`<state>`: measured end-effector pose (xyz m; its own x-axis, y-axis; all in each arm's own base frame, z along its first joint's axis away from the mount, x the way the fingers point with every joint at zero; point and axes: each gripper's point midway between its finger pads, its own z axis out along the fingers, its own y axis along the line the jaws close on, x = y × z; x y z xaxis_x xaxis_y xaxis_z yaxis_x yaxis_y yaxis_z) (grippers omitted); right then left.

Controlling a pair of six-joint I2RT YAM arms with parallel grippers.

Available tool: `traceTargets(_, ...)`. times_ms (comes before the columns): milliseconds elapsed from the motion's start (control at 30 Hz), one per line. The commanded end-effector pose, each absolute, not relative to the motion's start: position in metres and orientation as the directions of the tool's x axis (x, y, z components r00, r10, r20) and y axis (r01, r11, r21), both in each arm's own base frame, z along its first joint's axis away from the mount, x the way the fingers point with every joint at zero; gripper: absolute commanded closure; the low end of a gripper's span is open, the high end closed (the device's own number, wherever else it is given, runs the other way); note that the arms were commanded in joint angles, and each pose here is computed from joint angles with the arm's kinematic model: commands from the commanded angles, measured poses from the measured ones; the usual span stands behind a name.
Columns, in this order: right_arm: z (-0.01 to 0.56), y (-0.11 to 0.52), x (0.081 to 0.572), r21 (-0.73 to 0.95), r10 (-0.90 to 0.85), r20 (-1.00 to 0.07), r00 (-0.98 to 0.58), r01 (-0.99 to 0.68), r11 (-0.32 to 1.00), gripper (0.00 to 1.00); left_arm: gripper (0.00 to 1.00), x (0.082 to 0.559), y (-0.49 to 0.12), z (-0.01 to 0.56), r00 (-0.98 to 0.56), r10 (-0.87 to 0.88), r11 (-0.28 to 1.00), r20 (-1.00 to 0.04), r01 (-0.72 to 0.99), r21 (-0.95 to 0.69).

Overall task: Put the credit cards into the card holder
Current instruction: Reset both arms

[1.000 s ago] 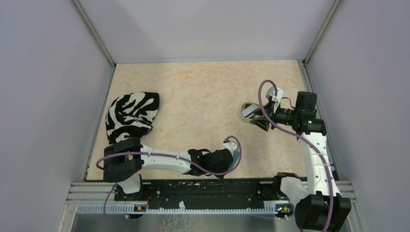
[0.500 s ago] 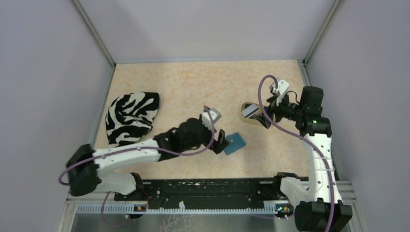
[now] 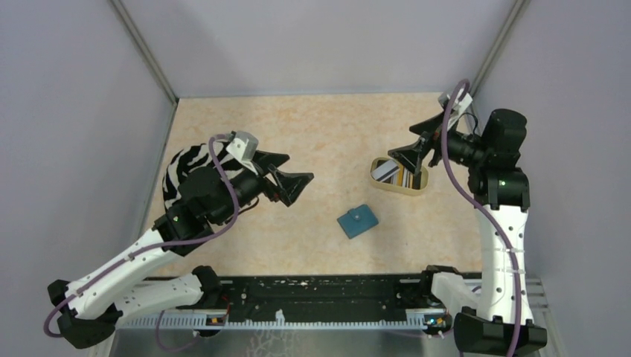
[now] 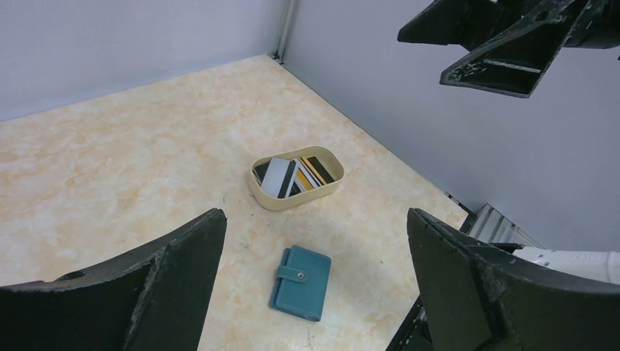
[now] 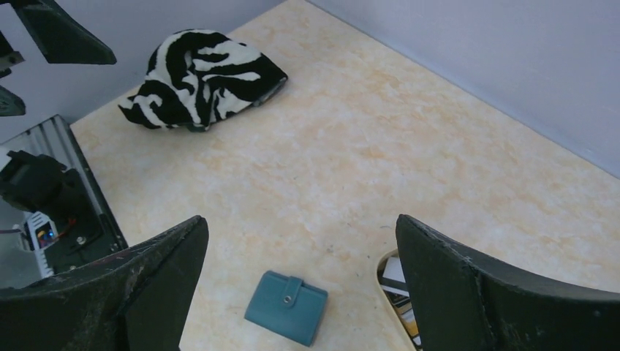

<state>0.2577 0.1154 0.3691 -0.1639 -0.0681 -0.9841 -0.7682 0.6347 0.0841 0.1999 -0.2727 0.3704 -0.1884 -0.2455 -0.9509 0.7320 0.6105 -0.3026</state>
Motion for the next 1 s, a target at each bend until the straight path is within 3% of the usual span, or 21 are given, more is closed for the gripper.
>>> traceTargets(0, 0.409, 0.128, 0.241, 0.100, -0.010, -0.992, -0.128, -0.819, 0.566, 0.02, 0.01, 0.195, -0.254, 0.370, -0.203, -0.203, 0.653, -0.958, 0.701, -0.287)
traceTargets(133, 0.420, 0.131, 0.237, 0.133, 0.020, -0.989, -0.146, -0.827, 0.547, 0.02, 0.01, 0.187, -0.252, 0.375, -0.216, -0.221, 0.627, -0.951, 0.715, -0.308)
traceTargets(367, 0.440, 0.124, 0.258, 0.385, 0.235, -0.922, -0.307, -0.684, 0.619, 0.01, 0.01, 0.179, -0.252, 0.387, -0.229, -0.269, 0.585, -0.935, 0.733, -0.348)
traceTargets(567, 0.441, 0.122, 0.267, 0.404, 0.253, -0.914, -0.316, -0.668, 0.625, 0.01, 0.01, 0.175, -0.252, 0.401, -0.233, -0.317, 0.554, -0.919, 0.741, -0.379)
traceTargets(733, 0.444, 0.119, 0.273, 0.383, 0.246, -0.923, -0.296, -0.661, 0.645, 0.01, 0.01, 0.201, -0.233, 0.390, -0.206, -0.330, 0.676, -0.921, 0.629, -0.383)
traceTargets(967, 0.447, 0.109, 0.293, 0.358, 0.234, -0.932, -0.275, -0.622, 0.696, 0.02, 0.01, 0.233, -0.227, 0.393, -0.218, -0.315, 0.679, -0.924, 0.628, -0.380)
